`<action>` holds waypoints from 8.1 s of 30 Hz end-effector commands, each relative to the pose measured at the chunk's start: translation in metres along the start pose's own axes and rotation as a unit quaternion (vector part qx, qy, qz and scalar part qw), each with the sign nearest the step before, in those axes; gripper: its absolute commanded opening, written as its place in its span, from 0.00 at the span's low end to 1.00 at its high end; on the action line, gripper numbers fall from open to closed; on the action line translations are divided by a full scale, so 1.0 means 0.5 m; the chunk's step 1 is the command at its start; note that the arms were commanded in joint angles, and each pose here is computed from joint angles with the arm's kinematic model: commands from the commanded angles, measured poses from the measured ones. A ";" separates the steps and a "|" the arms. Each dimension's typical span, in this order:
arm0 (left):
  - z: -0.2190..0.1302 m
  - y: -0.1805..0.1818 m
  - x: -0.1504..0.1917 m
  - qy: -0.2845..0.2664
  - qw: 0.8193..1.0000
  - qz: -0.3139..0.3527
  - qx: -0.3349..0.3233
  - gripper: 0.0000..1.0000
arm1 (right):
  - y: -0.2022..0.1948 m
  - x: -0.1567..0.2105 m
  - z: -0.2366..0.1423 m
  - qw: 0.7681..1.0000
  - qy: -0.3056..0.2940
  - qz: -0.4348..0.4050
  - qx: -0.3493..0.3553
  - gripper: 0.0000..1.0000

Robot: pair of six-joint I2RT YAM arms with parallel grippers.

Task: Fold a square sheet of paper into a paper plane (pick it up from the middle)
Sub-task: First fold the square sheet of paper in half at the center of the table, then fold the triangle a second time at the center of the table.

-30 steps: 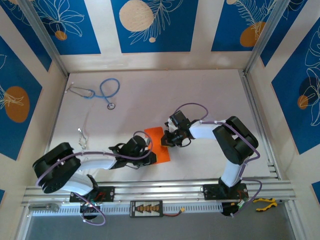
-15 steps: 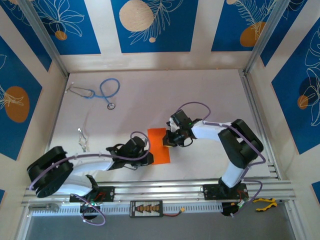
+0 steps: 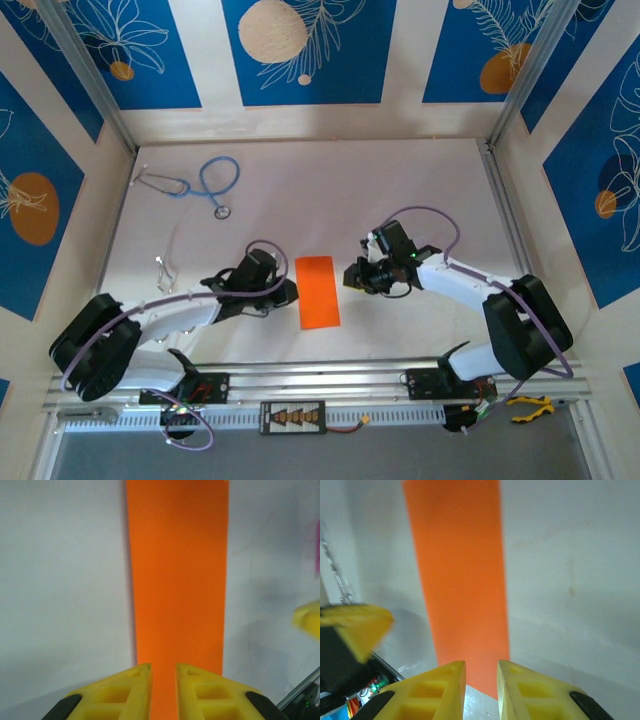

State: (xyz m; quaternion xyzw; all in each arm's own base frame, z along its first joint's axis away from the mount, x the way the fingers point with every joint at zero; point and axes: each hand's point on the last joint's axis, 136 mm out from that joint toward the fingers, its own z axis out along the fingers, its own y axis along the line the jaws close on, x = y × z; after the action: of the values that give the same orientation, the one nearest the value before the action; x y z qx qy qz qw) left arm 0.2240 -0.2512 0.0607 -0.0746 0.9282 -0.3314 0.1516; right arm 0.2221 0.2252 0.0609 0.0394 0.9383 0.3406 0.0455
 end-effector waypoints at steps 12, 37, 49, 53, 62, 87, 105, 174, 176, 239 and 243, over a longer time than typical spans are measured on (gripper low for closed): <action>0.058 -0.054 -0.124 0.021 0.999 0.010 0.025 0.17 | -0.008 0.043 0.034 0.998 0.048 0.028 0.008 0.23; 0.151 0.075 -0.092 0.064 0.997 -0.036 -0.017 0.15 | -0.015 0.120 0.065 0.995 0.090 0.033 0.016 0.32; 0.137 0.088 -0.086 0.061 0.997 -0.032 -0.033 0.15 | -0.011 0.145 0.074 0.993 0.107 0.043 0.013 0.40; 0.136 0.083 -0.089 0.060 0.997 -0.031 -0.031 0.15 | -0.023 0.151 0.075 0.993 0.107 0.050 0.025 0.40; 0.136 0.080 -0.091 0.061 0.997 -0.030 -0.029 0.15 | -0.011 0.162 0.077 0.992 0.116 0.051 0.004 0.39; 0.140 0.047 -0.100 0.065 0.998 -0.017 0.004 0.15 | 0.072 0.094 0.091 0.991 0.096 0.036 -0.085 0.39; 0.139 0.026 -0.107 0.069 0.997 -0.006 0.021 0.16 | 0.068 0.046 0.114 0.990 0.089 0.046 -0.102 0.31; 0.031 -0.188 0.173 -0.086 0.797 0.596 -0.050 0.52 | 0.060 -0.005 0.086 0.991 0.064 0.057 -0.104 0.15; 0.037 -0.187 0.172 -0.090 0.789 0.604 -0.067 0.53 | 0.061 -0.006 0.083 0.991 0.062 0.056 -0.105 0.15; 0.065 -0.149 0.170 -0.041 0.813 0.569 -0.116 0.00 | 0.033 0.003 0.086 0.992 0.062 0.070 -0.083 0.16; 0.065 -0.146 0.172 -0.036 0.817 0.565 -0.114 0.00 | 0.028 0.004 0.081 0.993 0.057 0.069 -0.077 0.16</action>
State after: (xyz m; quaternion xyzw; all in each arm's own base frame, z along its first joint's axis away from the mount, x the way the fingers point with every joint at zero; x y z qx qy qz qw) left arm 0.1577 -0.3525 0.0615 0.4416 0.8243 -0.0704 0.3473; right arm 0.2281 0.2667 0.0341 0.0837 0.9043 0.4173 -0.0326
